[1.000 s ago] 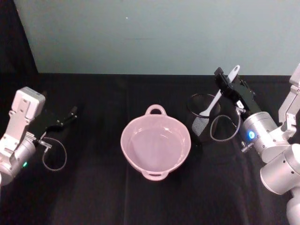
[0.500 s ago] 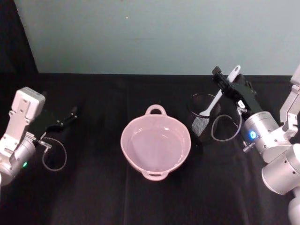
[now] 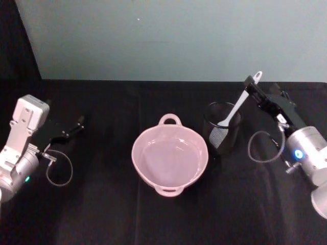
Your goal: Use the one hand to pick up the spoon and stir the clear water in the bowl.
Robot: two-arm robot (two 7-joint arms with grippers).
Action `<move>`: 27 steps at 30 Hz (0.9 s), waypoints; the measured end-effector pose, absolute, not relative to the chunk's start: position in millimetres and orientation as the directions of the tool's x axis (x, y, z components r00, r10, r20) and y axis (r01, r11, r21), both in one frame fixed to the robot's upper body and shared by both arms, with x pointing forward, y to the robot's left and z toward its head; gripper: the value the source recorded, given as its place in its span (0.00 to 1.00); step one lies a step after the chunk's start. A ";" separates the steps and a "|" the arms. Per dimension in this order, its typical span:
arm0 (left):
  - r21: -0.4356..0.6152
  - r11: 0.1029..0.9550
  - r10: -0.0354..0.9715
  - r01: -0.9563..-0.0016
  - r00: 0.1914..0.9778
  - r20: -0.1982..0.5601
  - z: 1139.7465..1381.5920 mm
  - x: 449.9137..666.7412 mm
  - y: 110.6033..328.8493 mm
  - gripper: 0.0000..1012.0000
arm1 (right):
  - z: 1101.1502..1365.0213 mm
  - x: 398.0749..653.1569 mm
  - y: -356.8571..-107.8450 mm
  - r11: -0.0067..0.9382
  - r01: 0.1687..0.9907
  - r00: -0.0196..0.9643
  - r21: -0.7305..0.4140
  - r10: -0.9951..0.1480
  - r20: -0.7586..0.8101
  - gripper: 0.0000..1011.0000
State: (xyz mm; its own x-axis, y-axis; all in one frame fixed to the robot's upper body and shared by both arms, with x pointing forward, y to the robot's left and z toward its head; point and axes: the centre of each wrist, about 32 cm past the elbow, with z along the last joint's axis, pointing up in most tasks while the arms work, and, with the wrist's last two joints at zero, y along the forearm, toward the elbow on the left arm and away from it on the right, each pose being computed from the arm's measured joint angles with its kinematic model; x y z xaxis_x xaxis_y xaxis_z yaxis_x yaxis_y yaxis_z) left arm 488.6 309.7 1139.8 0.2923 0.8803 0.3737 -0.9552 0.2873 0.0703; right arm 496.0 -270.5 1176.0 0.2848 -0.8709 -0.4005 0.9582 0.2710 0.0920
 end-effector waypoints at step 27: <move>0.070 0.287 0.880 -0.955 0.292 0.374 1139.8 488.6 309.6 1.00 | 1148.6 488.5 -364.0 0.299 0.949 0.307 0.104 -0.949 -0.067 0.99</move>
